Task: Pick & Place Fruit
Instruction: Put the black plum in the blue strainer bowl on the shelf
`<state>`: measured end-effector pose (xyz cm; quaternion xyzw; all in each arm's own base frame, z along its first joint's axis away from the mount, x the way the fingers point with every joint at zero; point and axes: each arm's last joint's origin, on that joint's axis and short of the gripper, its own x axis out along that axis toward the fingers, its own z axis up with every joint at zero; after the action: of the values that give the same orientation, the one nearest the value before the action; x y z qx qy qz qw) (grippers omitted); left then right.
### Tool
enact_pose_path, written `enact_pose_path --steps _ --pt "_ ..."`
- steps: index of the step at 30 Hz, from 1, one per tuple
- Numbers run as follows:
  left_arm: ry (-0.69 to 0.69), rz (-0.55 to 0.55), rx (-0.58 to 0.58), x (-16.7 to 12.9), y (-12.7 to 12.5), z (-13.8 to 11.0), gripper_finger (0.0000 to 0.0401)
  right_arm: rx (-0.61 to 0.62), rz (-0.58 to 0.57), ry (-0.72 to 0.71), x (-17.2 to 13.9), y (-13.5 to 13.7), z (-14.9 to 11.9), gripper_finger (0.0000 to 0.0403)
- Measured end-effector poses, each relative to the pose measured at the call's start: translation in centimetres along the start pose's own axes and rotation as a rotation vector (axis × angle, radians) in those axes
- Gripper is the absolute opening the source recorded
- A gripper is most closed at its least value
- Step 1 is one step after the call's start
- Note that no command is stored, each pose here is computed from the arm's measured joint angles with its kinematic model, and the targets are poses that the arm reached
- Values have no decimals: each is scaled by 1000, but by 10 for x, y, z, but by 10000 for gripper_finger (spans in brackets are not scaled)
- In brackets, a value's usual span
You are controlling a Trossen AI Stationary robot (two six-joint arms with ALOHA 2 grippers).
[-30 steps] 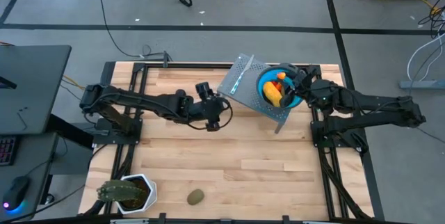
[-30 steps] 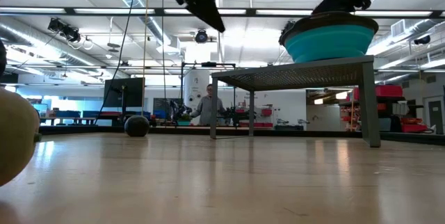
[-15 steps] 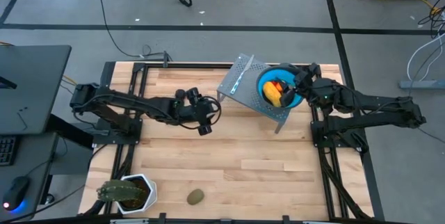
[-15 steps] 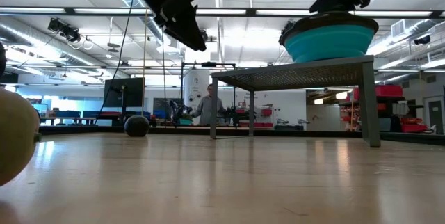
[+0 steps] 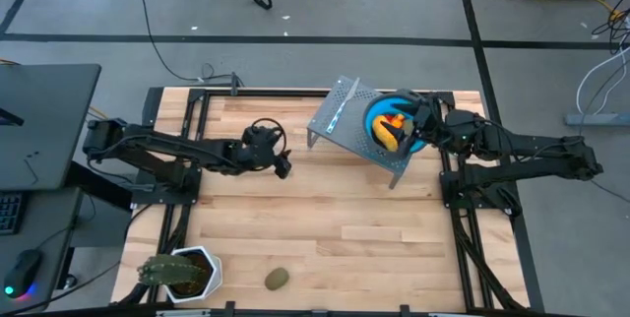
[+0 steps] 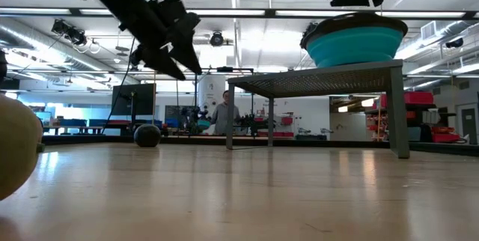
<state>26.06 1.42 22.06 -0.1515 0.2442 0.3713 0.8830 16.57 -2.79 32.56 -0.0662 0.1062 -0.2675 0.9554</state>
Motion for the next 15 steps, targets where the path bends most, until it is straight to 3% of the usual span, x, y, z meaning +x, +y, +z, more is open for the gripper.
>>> enact_pose_path --steps 5,12,15 --pt "69 129 -150 10 19 -4 270 -8 34 8 2 2 -1 272" --pt "139 234 -165 13 34 -8 270 -7 34 11 2 2 -1 272" --pt "158 332 -162 13 45 -11 270 -14 33 10 2 2 -1 272"
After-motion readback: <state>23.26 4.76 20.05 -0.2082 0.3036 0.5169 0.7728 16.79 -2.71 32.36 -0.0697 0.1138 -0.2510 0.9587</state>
